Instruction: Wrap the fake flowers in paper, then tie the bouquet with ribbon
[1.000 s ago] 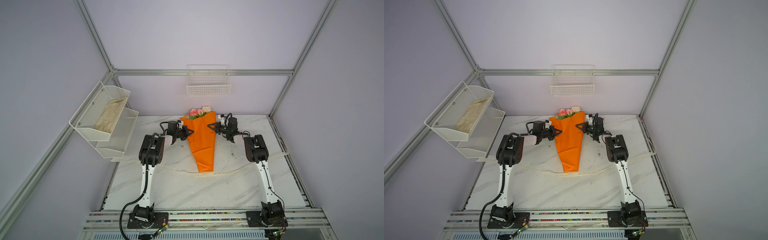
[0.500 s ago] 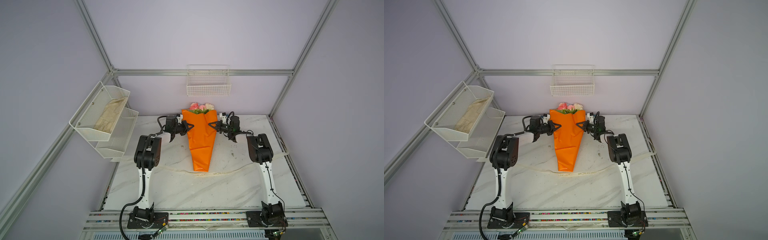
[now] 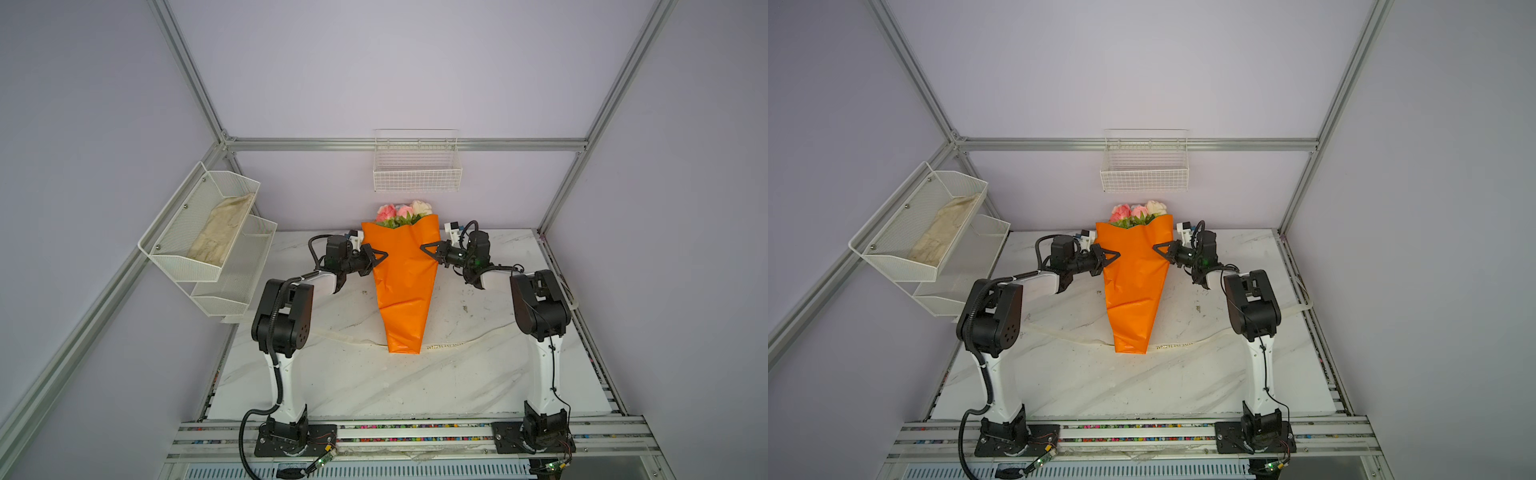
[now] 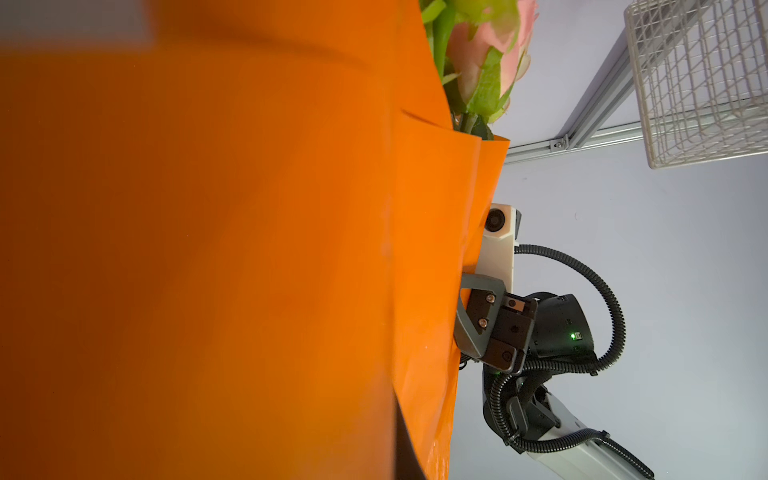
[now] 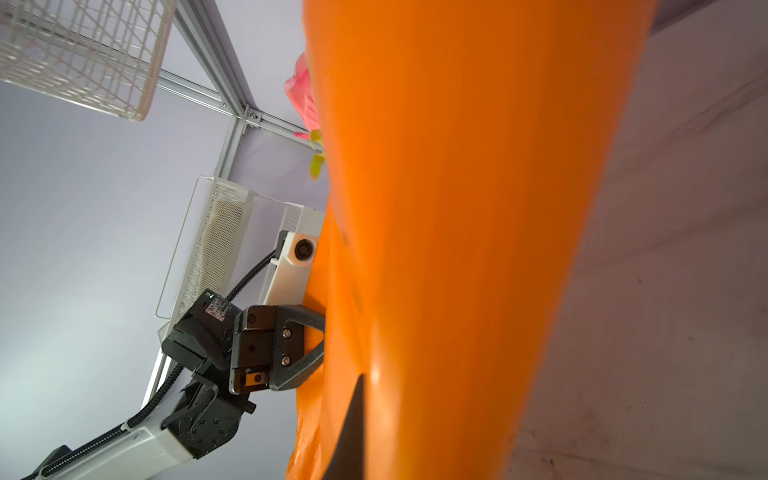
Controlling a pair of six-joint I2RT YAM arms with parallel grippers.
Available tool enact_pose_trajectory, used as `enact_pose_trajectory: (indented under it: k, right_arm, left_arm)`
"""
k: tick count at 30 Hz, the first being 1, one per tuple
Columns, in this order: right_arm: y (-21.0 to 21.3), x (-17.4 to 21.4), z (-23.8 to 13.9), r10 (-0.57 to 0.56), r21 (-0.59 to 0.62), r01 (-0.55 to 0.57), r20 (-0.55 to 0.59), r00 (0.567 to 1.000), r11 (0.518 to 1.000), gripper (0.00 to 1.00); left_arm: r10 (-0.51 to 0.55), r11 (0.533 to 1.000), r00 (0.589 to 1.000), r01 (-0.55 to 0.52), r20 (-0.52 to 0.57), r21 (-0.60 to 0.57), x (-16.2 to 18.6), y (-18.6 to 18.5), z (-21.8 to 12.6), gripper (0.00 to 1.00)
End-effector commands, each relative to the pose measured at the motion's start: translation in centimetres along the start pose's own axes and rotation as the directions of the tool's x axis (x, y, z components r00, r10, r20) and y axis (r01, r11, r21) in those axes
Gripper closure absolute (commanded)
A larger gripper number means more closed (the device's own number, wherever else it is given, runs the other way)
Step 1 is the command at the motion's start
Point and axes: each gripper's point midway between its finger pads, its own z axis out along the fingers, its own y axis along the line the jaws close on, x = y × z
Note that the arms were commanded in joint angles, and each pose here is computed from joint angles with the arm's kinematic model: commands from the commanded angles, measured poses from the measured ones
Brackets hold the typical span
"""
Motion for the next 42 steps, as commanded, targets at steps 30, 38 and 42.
enact_pose_trajectory:
  k: [30, 38, 42]
  right_arm:
    - [-3.2, 15.6, -9.1, 0.055, 0.182, -0.041, -0.074, 0.996, 0.983, 1.0]
    - [-7.5, 15.8, -8.4, 0.034, 0.276, -0.008, -0.089, 0.995, 0.961, 1.0]
    - [-8.9, 14.7, -8.2, 0.02, 0.302, 0.002, -0.069, 0.997, 0.953, 1.0]
  left_arm:
    - [0.049, 0.988, 0.998, -0.053, -0.032, -0.145, 15.9, 4.3, -4.6, 1.0]
    - [0.048, 0.981, 0.999, -0.051, -0.019, -0.188, 15.8, 7.4, -3.2, 1.0]
    - [0.073, 0.973, 0.997, -0.075, -0.021, -0.218, 15.1, 8.1, -2.2, 1.0]
